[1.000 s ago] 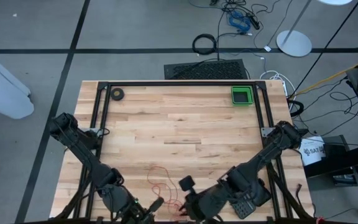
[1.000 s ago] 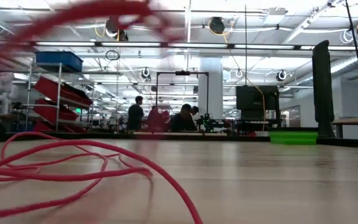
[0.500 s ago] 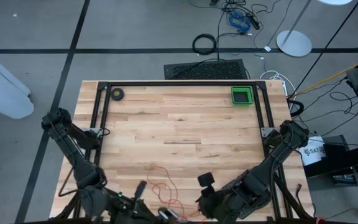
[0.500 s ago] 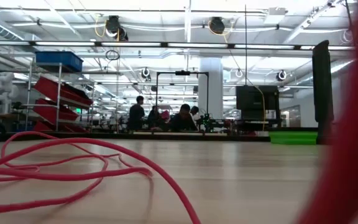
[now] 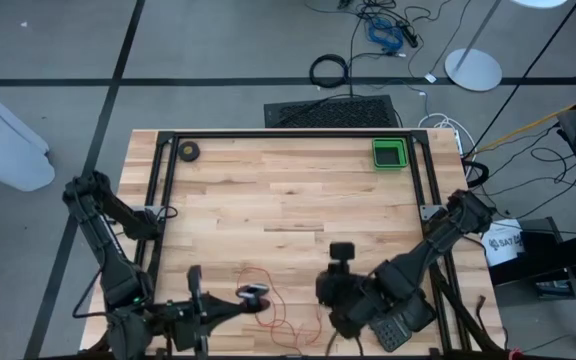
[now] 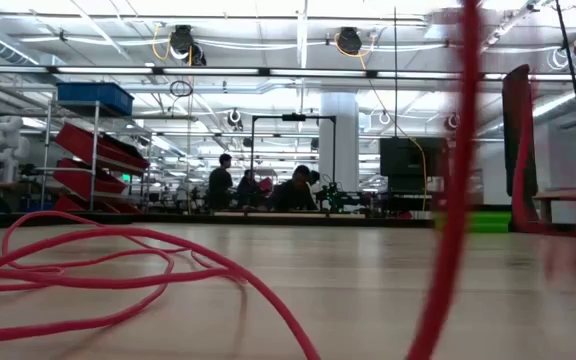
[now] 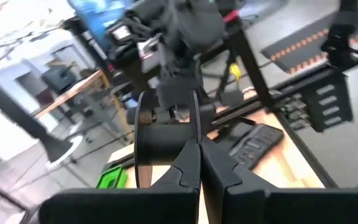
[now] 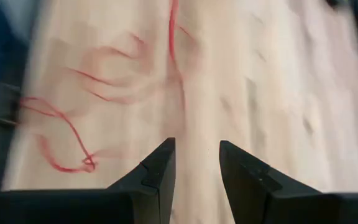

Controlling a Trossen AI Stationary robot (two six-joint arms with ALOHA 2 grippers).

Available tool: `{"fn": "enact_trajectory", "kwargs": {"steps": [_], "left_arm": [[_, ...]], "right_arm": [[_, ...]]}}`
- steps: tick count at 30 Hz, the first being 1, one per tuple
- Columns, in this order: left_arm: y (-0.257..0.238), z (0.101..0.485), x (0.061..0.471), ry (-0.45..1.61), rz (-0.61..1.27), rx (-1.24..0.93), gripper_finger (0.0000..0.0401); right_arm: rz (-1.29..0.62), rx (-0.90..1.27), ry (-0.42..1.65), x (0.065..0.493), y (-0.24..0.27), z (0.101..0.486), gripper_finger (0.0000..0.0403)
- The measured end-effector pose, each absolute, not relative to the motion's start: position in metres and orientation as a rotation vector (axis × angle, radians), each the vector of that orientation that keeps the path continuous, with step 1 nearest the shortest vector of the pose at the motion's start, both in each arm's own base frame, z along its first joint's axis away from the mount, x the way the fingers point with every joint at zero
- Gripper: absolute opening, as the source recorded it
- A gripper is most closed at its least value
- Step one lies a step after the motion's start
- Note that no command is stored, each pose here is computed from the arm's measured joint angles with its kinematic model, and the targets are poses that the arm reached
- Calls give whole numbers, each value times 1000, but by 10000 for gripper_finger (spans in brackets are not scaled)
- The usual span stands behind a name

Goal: Coil cords
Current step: Coil the red wire on the black spool

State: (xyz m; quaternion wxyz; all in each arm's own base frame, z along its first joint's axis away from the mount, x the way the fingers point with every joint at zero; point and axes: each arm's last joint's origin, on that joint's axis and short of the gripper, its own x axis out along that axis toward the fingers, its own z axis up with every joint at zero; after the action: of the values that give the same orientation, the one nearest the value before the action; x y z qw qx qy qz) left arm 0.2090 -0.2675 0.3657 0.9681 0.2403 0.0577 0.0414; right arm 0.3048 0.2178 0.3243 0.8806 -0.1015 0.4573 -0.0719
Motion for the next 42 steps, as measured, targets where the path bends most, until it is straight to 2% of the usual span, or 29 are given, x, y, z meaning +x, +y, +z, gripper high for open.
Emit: {"fn": "enact_trajectory", "kwargs": {"steps": [5,11,16,23,33,42], "left_arm": [[-260,364,203,158,107,434,0],[-258,362,203,175,113,417,0],[-259,363,202,170,108,416,0],[-262,365,198,155,90,429,0],[-262,365,198,155,91,428,0],[-262,366,198,155,90,427,0]], "right_arm": [[-163,-204,952,309,212,324,109],[34,-242,654,336,231,336,109],[181,-267,522,355,231,320,109],[162,-311,421,375,206,278,116],[177,-226,319,384,185,256,185],[174,-205,292,403,184,230,178]]}}
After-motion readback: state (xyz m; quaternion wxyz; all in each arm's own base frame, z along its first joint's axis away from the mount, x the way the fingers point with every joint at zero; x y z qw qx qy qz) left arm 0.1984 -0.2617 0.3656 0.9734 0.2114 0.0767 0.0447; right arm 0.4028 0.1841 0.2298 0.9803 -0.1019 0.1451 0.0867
